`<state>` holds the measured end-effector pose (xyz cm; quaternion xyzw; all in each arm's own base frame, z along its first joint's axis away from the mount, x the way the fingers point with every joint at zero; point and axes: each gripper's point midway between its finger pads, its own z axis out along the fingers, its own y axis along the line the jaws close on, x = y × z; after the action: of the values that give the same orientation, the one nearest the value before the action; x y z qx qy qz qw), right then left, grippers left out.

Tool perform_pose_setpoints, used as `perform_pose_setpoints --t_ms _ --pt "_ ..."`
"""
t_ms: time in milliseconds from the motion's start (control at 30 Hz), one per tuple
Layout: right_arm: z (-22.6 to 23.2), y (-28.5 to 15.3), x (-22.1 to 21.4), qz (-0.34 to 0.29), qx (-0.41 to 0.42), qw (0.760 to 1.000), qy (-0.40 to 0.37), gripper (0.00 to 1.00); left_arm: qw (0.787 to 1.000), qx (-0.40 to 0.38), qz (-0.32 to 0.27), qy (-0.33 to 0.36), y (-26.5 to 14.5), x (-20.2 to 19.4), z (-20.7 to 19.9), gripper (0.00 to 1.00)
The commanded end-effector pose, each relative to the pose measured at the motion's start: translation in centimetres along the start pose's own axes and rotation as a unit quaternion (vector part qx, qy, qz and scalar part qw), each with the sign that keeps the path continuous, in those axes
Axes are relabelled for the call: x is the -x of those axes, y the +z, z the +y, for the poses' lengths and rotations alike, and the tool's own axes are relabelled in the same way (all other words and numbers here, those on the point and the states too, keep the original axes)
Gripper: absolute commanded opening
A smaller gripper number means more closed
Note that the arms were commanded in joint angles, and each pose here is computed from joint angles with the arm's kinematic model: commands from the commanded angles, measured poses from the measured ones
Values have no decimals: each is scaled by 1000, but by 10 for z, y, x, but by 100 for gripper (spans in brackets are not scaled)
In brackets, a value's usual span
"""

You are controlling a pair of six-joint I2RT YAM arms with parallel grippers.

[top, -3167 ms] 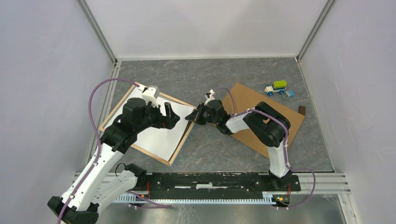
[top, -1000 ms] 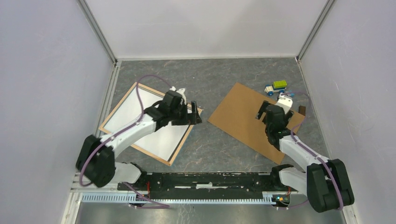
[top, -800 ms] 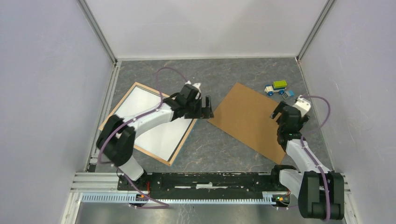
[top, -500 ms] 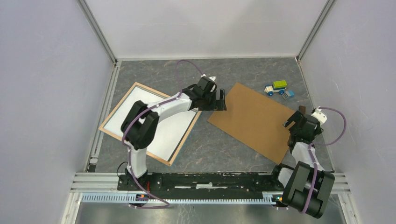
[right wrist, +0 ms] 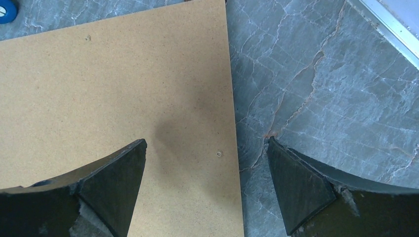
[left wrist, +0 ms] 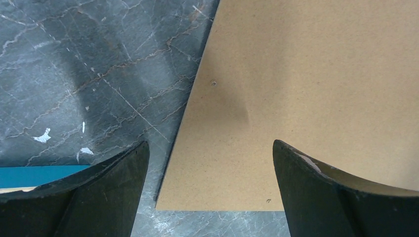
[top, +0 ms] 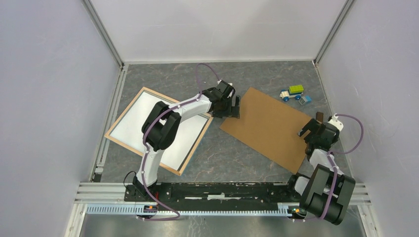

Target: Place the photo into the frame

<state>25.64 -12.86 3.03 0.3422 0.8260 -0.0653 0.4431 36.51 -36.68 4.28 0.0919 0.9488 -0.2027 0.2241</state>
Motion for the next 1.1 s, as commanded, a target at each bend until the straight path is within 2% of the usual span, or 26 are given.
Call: perform_pose_setpoints --t_ms 0,233,433,600,733,867,1067 --pt "-2 3 2 -8 -1 1000 -1 98 1000 -11 7 16 4 1 -7 100" --pt "24 5 -7 14 70 997 9 96 998 -51 31 -5 5 -8 -19 100" --pt "43 0 -9 13 125 992 20 93 991 -115 55 -45 -4 -14 -33 98" --pt "54 -7 -5 0 159 987 24 91 982 -169 46 -66 -27 0 -50 95" --pt "66 -19 6 -37 197 979 26 89 975 -206 34 -72 -53 12 -68 93" --pt "73 -32 18 -81 223 971 28 87 971 -226 12 -75 -81 20 -78 92" --pt "85 -41 18 -90 262 960 35 83 966 -244 -15 -82 -113 24 -82 92"
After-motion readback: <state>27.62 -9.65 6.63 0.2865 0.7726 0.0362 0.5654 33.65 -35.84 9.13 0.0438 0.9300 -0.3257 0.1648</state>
